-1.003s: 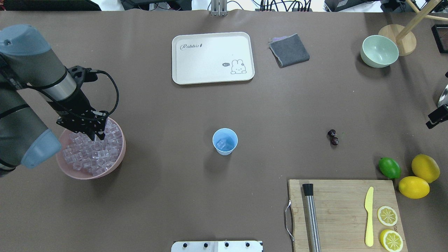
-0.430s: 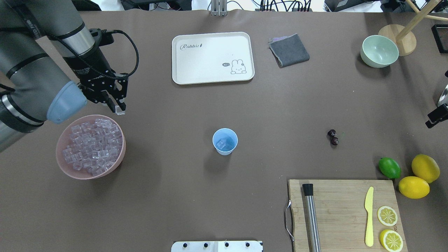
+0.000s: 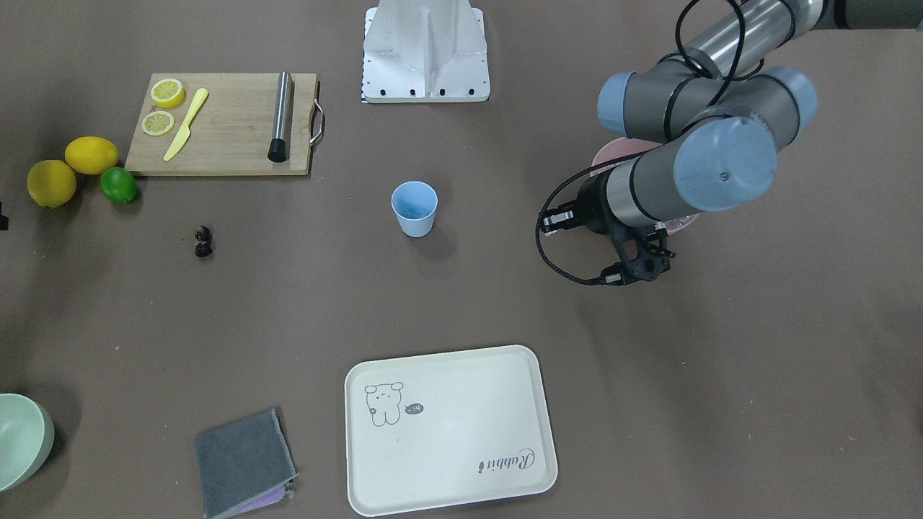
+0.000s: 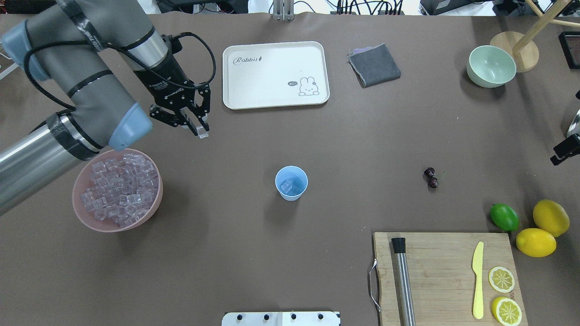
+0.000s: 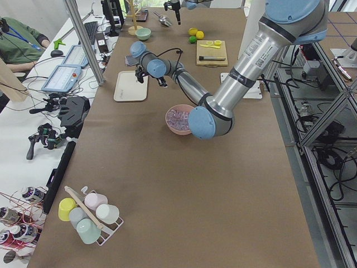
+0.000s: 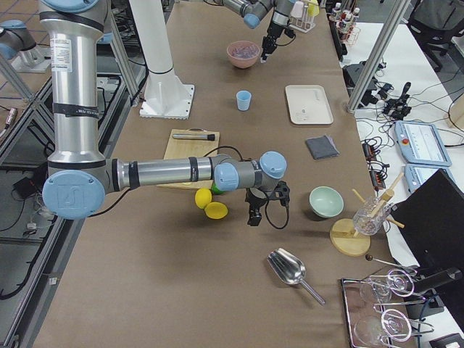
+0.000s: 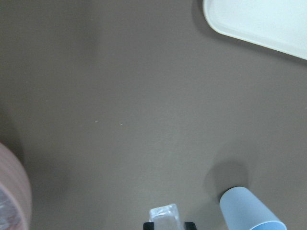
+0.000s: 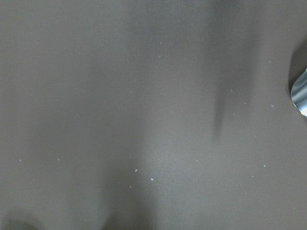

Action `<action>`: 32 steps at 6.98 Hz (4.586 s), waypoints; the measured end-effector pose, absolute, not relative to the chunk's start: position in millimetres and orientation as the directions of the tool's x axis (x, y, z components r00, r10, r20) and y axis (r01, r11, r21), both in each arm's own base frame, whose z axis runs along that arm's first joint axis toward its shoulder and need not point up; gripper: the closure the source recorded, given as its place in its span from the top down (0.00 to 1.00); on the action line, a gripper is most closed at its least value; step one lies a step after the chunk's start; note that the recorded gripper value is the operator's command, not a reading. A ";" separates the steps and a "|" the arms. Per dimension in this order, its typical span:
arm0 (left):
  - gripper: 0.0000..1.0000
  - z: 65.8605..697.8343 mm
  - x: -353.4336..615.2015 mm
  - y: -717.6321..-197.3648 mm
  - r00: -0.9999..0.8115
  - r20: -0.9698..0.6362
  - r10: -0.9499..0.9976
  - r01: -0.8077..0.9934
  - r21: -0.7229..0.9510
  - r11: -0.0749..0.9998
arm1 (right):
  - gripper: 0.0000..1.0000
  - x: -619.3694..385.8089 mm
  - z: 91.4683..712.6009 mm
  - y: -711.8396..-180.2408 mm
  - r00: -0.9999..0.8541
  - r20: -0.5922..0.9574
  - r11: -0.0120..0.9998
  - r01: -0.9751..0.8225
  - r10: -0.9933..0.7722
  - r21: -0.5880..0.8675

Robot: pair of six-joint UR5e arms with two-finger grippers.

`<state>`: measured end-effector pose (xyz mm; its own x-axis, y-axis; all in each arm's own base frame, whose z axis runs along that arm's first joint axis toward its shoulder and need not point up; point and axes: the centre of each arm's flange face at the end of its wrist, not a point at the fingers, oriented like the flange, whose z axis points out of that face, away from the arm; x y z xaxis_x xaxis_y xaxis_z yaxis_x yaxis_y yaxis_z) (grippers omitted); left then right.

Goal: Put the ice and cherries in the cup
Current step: 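Carry the ice cube over the light-blue cup with the left gripper, then open the left gripper to drop the cube into the cup, then withdraw the left arm away from the cup while the right gripper moves toward the cherry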

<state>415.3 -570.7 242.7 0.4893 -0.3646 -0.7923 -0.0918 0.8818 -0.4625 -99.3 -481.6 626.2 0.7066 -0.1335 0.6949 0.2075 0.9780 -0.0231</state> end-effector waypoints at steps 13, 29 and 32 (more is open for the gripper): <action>0.97 148.2 557.7 -476.9 0.431 -0.783 -0.450 -0.064 -0.523 0.850 | 1.00 -102.0 619.5 -483.0 0.706 0.694 0.978 0.207 -0.140 -0.014; 0.97 520.8 43.9 -625.8 0.746 -0.576 0.333 -0.301 0.155 0.941 | 1.00 -307.5 456.1 -512.7 0.748 0.662 0.996 0.089 -0.055 -0.018; 0.97 570.7 3.5 -611.3 0.751 -0.524 0.401 -0.377 0.158 0.913 | 0.99 -340.8 457.8 -493.9 0.755 0.656 0.996 0.062 -0.010 -0.056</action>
